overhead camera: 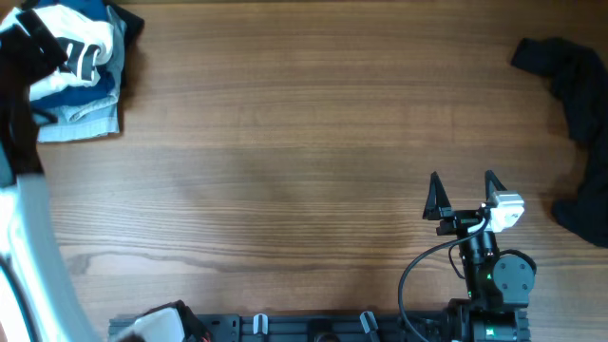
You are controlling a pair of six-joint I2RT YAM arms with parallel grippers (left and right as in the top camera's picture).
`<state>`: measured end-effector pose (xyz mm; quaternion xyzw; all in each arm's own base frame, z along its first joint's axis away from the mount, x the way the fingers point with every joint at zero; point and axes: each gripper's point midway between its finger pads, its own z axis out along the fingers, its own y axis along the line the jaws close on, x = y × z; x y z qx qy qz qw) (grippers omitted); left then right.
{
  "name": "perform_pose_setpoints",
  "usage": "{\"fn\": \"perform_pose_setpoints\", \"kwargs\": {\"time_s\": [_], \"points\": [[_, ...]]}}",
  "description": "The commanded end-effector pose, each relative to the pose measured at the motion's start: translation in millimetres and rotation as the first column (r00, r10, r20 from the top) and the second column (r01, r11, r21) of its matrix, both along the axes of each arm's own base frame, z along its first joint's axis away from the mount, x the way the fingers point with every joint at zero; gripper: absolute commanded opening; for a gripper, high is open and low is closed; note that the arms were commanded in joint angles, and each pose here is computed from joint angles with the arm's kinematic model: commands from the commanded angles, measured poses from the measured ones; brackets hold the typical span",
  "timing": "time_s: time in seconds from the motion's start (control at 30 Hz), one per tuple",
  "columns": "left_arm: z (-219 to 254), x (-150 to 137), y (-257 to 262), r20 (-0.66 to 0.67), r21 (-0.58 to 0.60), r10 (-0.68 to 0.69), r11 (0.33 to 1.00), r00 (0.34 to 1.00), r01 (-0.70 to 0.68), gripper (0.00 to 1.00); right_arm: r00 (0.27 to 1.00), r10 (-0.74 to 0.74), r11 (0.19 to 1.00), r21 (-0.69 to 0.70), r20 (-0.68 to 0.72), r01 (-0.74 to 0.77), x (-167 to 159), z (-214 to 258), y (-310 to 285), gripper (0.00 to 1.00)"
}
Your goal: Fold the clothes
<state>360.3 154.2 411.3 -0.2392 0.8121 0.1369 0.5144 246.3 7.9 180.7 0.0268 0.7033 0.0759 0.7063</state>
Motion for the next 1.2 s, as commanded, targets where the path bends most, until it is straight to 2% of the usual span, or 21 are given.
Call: {"fn": "perform_pose_setpoints", "kwargs": {"time_s": [0.0,0.13,0.23,0.5,0.67,0.87,1.17], "points": [[-14,-15,-43,0.069,-0.042,-0.168,0.984,0.983,0.171,1.0,1.0,-0.01,1.0,0.013,-0.001,0.01,0,-4,-1,1.0],[-42,-15,-89,0.275,0.025,-0.362,0.929,0.891,0.37,1.0,1.0,-0.01,1.0,0.013,-0.001,0.01,0,-4,-1,1.0],[-83,-31,-111,0.372,0.096,-0.426,0.901,0.825,0.423,1.0,1.0,-0.01,1.0,0.013,-0.001,0.01,0,-4,-1,1.0],[-189,-78,-134,0.361,0.087,-0.461,0.882,0.81,0.463,1.0,1.0,-0.01,1.0,0.013,-0.001,0.01,0,-4,-1,1.0],[-210,-96,-146,0.396,0.117,-0.493,0.864,0.775,0.49,1.0,1.0,-0.01,1.0,0.013,-0.001,0.01,0,-4,-1,1.0],[-235,-104,-160,0.409,0.129,-0.529,0.84,0.744,0.526,1.0,1.0,-0.01,1.0,0.013,-0.002,0.01,0,-4,-1,1.0],[-254,-115,-166,0.366,0.1,-0.531,0.839,0.764,0.534,1.0,1.0,-0.01,1.0,0.013,-0.002,0.01,0,-4,-1,1.0]]}}
